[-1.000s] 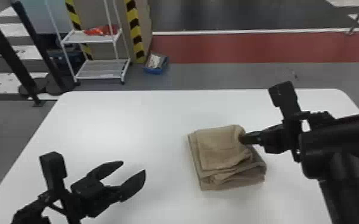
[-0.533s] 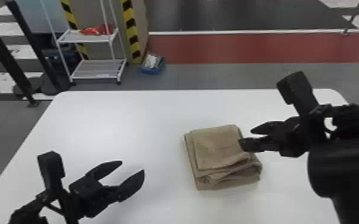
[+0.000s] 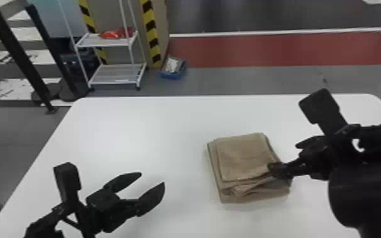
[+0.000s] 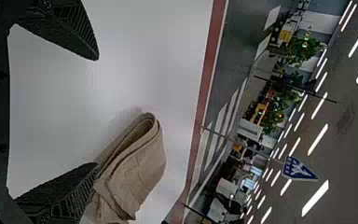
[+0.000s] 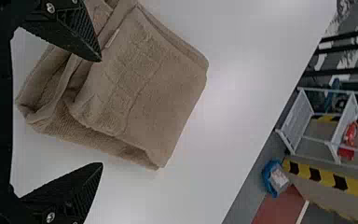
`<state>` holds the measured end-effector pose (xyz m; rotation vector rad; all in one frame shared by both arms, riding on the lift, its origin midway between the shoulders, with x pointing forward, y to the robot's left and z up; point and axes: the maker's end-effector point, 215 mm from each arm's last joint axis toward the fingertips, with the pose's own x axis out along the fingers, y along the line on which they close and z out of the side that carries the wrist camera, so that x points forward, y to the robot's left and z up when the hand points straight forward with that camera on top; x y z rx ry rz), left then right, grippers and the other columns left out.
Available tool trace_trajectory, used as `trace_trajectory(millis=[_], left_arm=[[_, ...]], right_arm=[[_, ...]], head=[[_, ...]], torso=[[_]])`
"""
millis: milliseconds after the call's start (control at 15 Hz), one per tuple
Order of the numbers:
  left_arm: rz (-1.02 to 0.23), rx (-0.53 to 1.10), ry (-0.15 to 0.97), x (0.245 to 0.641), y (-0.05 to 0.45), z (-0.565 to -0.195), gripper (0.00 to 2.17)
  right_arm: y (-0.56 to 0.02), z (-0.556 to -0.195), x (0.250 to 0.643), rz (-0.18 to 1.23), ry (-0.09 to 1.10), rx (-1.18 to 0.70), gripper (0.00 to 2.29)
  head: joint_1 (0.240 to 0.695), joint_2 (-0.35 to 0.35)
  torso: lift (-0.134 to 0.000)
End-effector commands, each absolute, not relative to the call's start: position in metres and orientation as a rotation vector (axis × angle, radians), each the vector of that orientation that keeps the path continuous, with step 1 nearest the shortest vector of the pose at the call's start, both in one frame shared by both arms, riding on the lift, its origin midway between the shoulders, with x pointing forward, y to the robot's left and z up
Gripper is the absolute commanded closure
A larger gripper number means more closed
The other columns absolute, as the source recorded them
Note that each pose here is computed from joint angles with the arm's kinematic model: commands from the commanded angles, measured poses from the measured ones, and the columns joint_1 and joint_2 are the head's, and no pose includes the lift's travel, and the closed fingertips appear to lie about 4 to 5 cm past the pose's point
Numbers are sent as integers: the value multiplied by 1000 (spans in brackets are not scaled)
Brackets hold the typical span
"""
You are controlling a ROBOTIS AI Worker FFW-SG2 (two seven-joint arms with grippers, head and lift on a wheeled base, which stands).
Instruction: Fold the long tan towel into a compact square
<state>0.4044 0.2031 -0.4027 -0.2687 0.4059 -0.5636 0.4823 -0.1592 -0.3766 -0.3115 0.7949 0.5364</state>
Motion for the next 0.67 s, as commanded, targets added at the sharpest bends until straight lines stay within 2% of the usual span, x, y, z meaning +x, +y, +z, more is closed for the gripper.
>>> trace_trajectory(millis=[0, 67, 267, 467, 600], left_arm=[[-564, -268, 400, 406, 201, -401, 76], [-556, -261, 392, 408, 202, -399, 76], [-561, -254, 393, 410, 195, -399, 76], [-563, -249, 402, 406, 193, -401, 80], [-550, -248, 407, 403, 200, -403, 80]], right_arm=[[-203, -375, 466, 393, 791, -104, 76], [-221, -374, 463, 340, 752, -59, 80], [-215, -371, 479, 343, 695, -61, 80], [-180, -372, 519, 369, 689, -101, 80], [-155, -392, 536, 386, 738, -165, 80]], head=[[695, 84], [695, 31], [695, -30], [695, -28], [695, -8]], torso=[[-124], [-124], [-124], [-124], [-124]])
